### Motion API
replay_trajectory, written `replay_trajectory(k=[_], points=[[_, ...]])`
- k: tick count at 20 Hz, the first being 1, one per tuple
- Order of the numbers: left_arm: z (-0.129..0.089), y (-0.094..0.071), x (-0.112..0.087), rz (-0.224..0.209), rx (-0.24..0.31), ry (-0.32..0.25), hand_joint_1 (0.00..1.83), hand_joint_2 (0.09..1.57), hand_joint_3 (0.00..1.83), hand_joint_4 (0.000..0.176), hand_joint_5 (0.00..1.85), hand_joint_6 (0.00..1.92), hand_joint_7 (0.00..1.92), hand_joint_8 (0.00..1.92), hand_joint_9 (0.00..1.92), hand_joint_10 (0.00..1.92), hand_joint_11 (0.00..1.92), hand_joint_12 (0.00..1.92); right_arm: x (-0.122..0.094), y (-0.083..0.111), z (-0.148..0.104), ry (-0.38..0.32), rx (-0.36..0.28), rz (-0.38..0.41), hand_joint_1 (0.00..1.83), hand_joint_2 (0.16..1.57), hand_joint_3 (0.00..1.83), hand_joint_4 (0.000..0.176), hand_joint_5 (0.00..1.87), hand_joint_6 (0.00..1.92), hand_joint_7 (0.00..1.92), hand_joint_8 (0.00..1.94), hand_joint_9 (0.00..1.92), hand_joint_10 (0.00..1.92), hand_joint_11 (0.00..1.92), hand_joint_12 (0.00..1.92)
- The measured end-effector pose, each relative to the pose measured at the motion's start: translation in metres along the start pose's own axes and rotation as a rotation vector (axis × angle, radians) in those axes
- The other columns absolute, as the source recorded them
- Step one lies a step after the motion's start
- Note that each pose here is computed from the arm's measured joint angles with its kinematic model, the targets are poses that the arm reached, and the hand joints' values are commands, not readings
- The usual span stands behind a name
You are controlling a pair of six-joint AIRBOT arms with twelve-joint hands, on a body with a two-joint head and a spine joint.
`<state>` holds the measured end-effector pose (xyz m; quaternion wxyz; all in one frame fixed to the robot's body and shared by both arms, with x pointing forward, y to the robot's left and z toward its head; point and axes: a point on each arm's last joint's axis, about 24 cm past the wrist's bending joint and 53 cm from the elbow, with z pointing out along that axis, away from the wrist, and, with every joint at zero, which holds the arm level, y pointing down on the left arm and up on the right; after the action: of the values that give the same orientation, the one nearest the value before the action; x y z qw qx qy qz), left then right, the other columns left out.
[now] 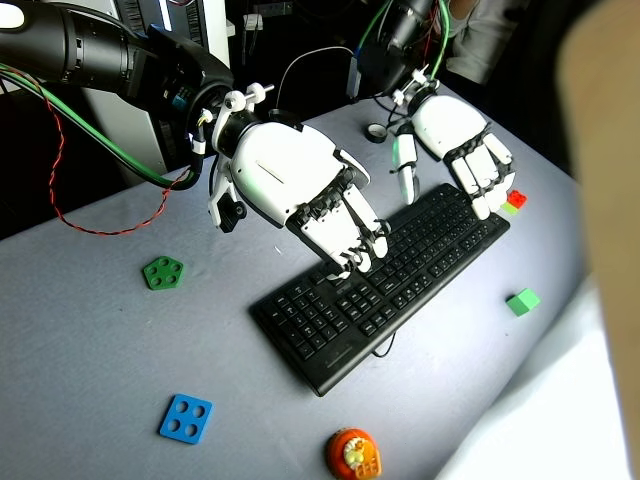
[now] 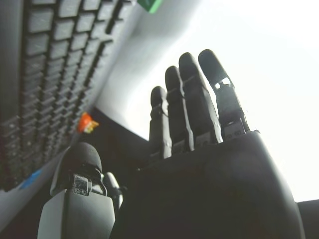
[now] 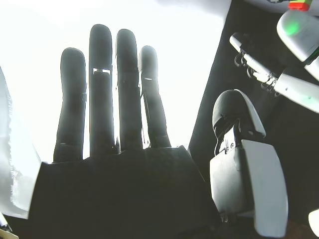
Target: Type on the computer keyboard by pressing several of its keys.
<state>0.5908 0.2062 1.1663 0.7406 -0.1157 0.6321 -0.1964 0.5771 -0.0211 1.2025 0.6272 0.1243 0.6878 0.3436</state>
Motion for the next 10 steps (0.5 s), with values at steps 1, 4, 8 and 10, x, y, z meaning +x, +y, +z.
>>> replay_trajectory(k=[1, 4, 8, 10], points=[[0.001, -0.001, -0.007, -0.003, 0.000, -0.006, 0.00, 1.20, 0.00, 0.037, 0.32, 0.03, 0.42, 0.01, 0.42, 0.04, 0.00, 1.05, 0.000, 0.000, 0.000, 0.001, -0.001, 0.000, 0.00, 1.22, 0.00, 0.000, 0.43, 0.44, 0.76, 0.02, 0.55, 0.73, 0.16, 1.60], [0.006, -0.002, -0.024, -0.014, -0.010, -0.020, 0.00, 1.24, 0.01, 0.010, 0.54, 0.10, 0.63, 0.07, 0.58, 0.10, 0.00, 1.28, 0.000, 0.001, -0.001, 0.002, -0.003, 0.001, 0.03, 1.22, 0.00, 0.000, 0.70, 0.61, 1.01, 0.17, 0.65, 0.96, 0.25, 1.66], [0.007, -0.003, -0.034, -0.025, -0.021, -0.018, 0.01, 1.28, 0.00, 0.000, 0.89, 0.33, 0.84, 0.85, 0.66, 1.13, 0.37, 1.65, 0.001, 0.001, -0.001, 0.003, -0.002, -0.001, 0.06, 1.22, 0.00, 0.000, 0.92, 0.98, 1.05, 1.05, 0.86, 1.48, 0.54, 1.91], [0.008, 0.003, -0.043, -0.016, -0.030, -0.024, 0.14, 1.37, 0.01, 0.000, 1.02, 0.51, 0.99, 1.05, 0.80, 1.40, 0.53, 1.75, 0.001, 0.001, -0.001, 0.003, -0.003, -0.001, 0.02, 1.28, 0.01, 0.000, 1.01, 1.35, 1.20, 1.46, 1.10, 1.83, 0.97, 1.92]])
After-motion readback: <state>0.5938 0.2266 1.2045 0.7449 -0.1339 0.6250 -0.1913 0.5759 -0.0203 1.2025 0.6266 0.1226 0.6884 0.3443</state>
